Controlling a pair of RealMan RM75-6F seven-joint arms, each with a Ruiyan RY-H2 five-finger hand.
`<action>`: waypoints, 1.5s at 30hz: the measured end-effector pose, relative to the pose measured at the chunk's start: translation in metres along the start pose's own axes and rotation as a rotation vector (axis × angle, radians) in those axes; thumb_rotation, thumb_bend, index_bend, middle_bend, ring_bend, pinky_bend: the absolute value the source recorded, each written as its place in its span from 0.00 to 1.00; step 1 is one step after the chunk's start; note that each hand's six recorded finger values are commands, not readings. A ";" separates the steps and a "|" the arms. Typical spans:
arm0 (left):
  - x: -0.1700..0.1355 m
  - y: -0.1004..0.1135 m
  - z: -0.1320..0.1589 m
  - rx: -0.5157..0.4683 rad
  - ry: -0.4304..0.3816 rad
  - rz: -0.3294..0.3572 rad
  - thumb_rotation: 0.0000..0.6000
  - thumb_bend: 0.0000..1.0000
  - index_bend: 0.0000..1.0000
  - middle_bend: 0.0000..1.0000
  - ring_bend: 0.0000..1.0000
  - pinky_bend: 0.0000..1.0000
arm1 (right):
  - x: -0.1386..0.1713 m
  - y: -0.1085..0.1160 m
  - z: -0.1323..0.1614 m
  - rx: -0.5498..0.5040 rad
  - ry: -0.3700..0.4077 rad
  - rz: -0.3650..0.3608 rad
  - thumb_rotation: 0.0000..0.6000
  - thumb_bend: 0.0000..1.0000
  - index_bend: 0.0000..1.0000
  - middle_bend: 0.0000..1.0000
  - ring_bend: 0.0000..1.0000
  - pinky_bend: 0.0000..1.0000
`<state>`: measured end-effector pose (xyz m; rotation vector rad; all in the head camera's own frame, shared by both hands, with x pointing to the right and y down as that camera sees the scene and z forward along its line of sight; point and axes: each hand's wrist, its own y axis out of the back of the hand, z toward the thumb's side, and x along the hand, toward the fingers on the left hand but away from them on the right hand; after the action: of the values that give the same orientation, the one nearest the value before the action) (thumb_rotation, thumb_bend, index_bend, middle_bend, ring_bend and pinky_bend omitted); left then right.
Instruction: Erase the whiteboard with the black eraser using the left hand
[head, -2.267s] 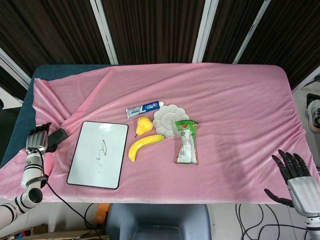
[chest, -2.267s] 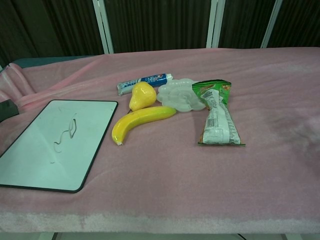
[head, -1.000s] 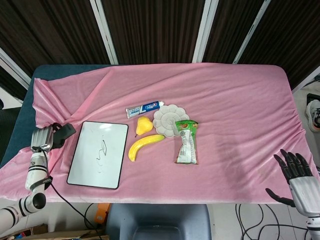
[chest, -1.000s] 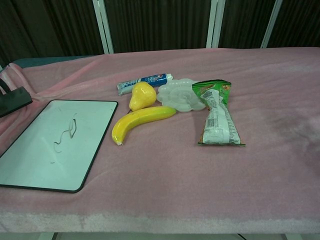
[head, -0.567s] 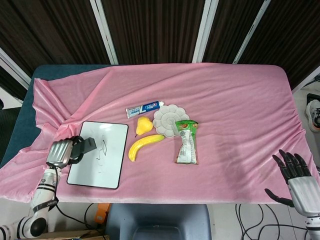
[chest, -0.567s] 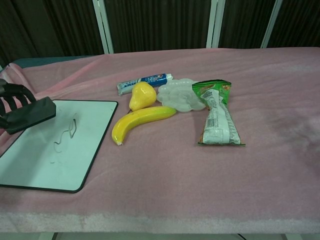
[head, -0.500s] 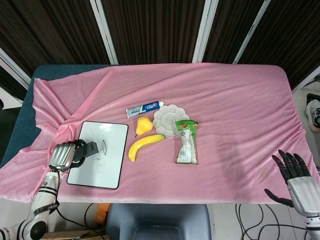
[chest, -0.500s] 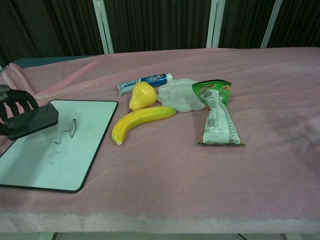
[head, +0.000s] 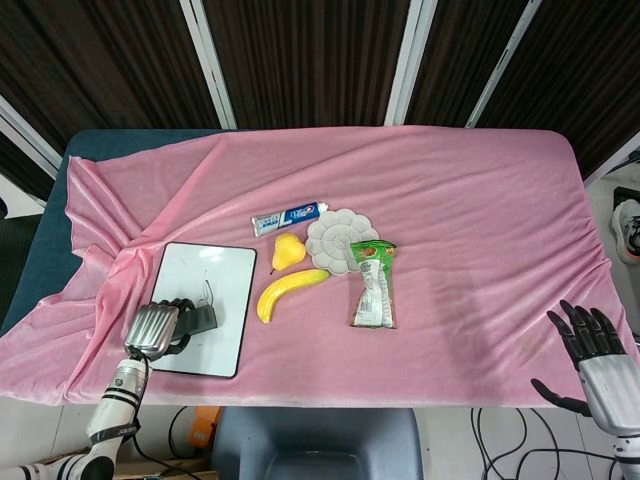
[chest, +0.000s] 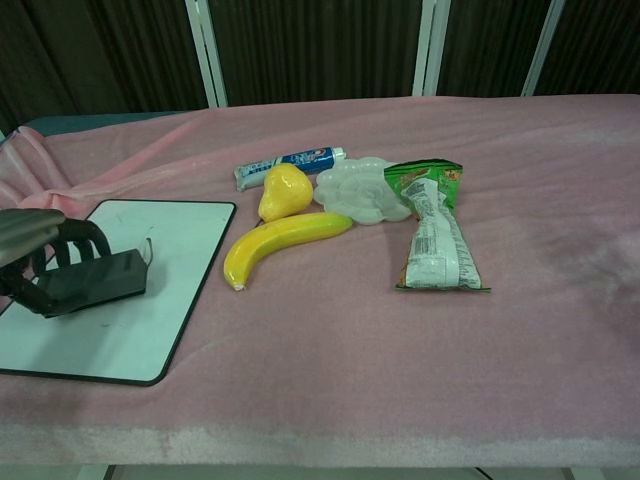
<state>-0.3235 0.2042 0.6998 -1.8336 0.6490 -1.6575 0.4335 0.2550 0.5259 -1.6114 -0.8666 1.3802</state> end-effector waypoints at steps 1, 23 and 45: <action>0.002 -0.001 0.000 0.000 0.005 -0.008 1.00 0.77 0.61 0.77 0.75 0.71 | 0.000 0.000 0.000 -0.001 -0.001 -0.001 1.00 0.34 0.00 0.00 0.00 0.00; 0.042 -0.003 -0.004 0.003 0.083 -0.021 1.00 0.77 0.61 0.77 0.75 0.71 | 0.002 0.004 -0.006 -0.006 -0.015 -0.013 1.00 0.34 0.00 0.00 0.00 0.00; 0.096 0.026 -0.022 -0.008 0.222 0.046 1.00 0.76 0.61 0.77 0.75 0.70 | 0.001 0.003 -0.006 -0.006 -0.016 -0.002 1.00 0.34 0.00 0.00 0.00 0.00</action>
<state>-0.3345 0.1168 0.7510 -1.6405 0.7851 -1.8461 0.4395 0.2540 0.5226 -1.6053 -0.8824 1.3922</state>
